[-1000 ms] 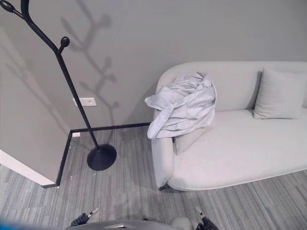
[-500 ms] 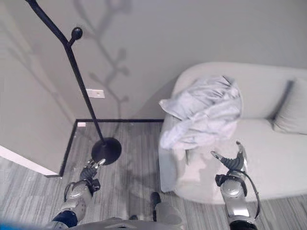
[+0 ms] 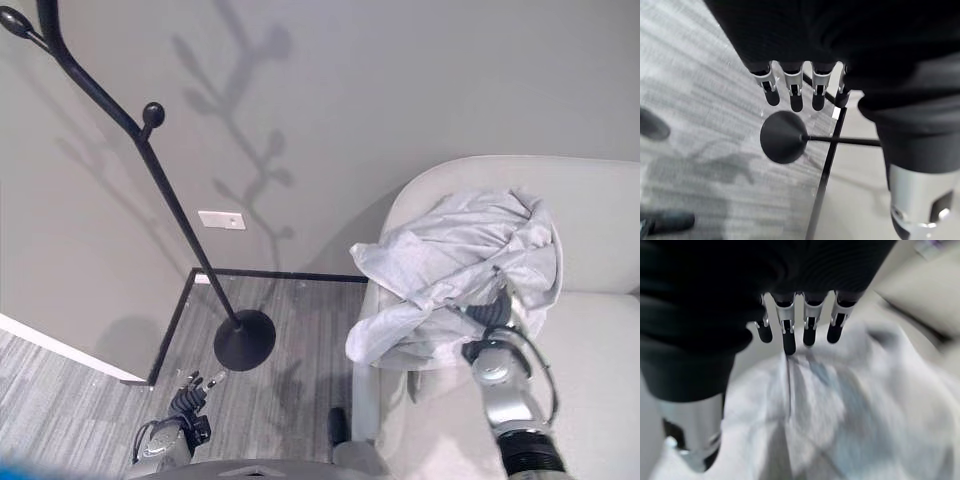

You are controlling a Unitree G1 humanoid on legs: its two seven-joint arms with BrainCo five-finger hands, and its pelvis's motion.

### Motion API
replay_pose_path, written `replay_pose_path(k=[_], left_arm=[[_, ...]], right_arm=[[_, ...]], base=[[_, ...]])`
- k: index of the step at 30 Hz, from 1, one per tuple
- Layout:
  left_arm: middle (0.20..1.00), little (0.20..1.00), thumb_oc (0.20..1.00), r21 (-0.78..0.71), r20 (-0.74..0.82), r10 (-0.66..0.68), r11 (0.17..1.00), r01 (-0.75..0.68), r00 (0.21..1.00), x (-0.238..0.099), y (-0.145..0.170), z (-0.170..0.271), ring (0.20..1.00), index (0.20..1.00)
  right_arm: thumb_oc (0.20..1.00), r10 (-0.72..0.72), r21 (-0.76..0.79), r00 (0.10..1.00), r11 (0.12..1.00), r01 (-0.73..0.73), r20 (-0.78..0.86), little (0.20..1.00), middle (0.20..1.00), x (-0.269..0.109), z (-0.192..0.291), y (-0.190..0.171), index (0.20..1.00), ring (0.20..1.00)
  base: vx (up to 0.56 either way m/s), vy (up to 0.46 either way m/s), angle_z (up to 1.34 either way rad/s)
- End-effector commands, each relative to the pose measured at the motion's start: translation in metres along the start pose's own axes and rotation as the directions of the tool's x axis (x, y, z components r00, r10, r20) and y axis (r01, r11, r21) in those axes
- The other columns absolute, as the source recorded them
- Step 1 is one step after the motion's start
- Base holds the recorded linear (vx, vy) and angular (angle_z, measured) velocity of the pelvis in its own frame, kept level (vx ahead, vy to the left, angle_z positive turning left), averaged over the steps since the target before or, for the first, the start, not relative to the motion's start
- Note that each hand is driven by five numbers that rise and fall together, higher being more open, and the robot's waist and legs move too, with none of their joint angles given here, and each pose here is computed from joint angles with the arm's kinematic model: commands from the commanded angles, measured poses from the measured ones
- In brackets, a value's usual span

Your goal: Hang the clothes on the sofa on the clothes rack.

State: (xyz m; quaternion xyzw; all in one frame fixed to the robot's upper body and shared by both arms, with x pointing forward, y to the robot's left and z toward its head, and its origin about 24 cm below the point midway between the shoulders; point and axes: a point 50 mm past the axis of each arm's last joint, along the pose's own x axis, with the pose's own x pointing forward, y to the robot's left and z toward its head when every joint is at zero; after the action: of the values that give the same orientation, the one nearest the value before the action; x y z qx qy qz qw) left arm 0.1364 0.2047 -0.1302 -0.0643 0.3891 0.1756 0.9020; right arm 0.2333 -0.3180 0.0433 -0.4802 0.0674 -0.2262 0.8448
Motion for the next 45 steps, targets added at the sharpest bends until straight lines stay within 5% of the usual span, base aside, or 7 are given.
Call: replay_pose_path(k=[1,5,9,19,39,40,45], left_arm=[[1.0,1.0,1.0,0.055,0.068,-0.027,0.998,0.023,0.997,0.004,0.0,0.012,1.0,1.0],[1.0,1.0,1.0,0.067,0.056,-0.029,0.997,0.025,0.998,0.006,0.002,0.009,1.0,1.0],[1.0,1.0,1.0,0.073,0.059,-0.041,0.997,0.036,0.997,0.01,-0.003,0.014,1.0,1.0],[1.0,1.0,1.0,0.015,0.085,-0.084,0.996,0.083,0.993,0.01,-0.015,0.02,1.0,1.0],[1.0,1.0,1.0,0.083,0.28,-0.062,0.996,0.04,0.958,0.022,-0.033,0.078,1.0,1.0],[1.0,1.0,1.0,0.086,0.294,-0.057,0.996,0.033,0.954,0.022,-0.033,0.082,1.0,1.0],[1.0,1.0,1.0,0.112,0.309,-0.067,0.993,0.033,0.949,0.023,-0.035,0.087,1.0,1.0]], right_arm=[[1.0,-0.09,-0.182,0.967,0.974,0.135,0.236,1.0,1.0,0.016,0.026,-0.041,1.0,1.0],[1.0,-0.082,-0.369,0.908,0.896,0.248,0.412,1.0,1.0,0.027,0.045,-0.07,1.0,1.0],[1.0,0.072,-0.576,0.819,0.746,0.335,0.569,1.0,1.0,0.042,0.075,-0.084,1.0,1.0],[1.0,0.379,-0.821,0.809,0.531,0.208,0.45,1.0,1.0,0.07,0.07,-0.058,1.0,1.0],[1.0,0.462,-0.884,0.865,0.465,-0.049,0.195,1.0,1.0,0.07,0.047,0.046,1.0,1.0],[0.2,0.465,-0.881,0.87,0.465,-0.08,0.166,0.2,0.2,0.067,0.041,0.05,0.2,0.2],[0.2,0.473,-0.889,0.87,0.447,-0.1,0.14,0.2,0.2,0.065,0.036,0.052,0.2,0.2]], base=[[0.03,0.02,-0.01],[0.02,0.01,0.03],[0.0,-0.003,0.01],[0.0,-0.03,0.02],[-0.04,-0.024,0.08],[0.0,0.0,0.0],[0.0,0.0,0.08]])
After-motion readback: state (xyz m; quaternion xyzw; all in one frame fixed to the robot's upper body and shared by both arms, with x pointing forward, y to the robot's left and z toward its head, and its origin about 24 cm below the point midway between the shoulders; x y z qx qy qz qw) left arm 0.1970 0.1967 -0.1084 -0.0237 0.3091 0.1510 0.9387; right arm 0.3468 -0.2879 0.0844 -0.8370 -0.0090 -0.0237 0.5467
